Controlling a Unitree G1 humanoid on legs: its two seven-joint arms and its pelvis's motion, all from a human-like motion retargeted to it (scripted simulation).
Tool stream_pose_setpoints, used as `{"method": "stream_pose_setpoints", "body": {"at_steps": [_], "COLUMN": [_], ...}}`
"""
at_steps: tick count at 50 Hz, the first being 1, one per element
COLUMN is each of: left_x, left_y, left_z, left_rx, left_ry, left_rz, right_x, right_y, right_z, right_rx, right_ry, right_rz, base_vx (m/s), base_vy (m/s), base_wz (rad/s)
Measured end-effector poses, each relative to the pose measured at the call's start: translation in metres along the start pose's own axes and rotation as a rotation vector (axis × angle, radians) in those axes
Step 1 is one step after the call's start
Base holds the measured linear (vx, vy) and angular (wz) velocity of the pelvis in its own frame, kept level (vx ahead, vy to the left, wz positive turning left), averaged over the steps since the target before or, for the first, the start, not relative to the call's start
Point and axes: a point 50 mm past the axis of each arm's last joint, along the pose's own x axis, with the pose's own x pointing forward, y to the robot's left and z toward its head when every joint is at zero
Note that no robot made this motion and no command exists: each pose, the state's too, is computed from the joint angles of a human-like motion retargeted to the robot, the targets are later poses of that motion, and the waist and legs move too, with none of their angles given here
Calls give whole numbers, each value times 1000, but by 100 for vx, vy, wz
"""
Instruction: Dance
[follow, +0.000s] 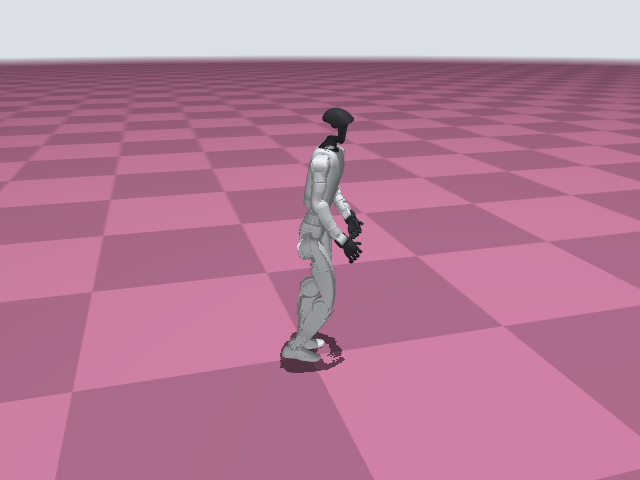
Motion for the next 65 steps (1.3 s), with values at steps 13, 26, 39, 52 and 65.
{"method": "stream_pose_setpoints", "body": {"at_steps": [13, 26, 39, 52, 65], "left_x": [-27, -26, -10, -16, -47], "left_y": [-11, 1, -17, -2, 44], "left_z": [39, -22, 19, 35, -15], "left_rx": [116, 202, 419, 459, 213], "left_ry": [-115, 381, 278, 241, 423], "left_rz": [-211, -395, -536, -465, -172], "right_x": [-29, -42, -22, -25, -54], "right_y": [-5, 37, 14, 13, 2], "right_z": [-66, -86, -59, -64, -102], "right_rx": [83, 334, 298, 302, 487], "right_ry": [231, 266, 176, 187, 334], "right_rz": [0, 113, 24, 63, 18], "base_vx": [-14, -7, -4, -4, -6], "base_vy": [0, -18, 12, 3, -13], "base_wz": [-303, -181, 10, 58, 31]}}
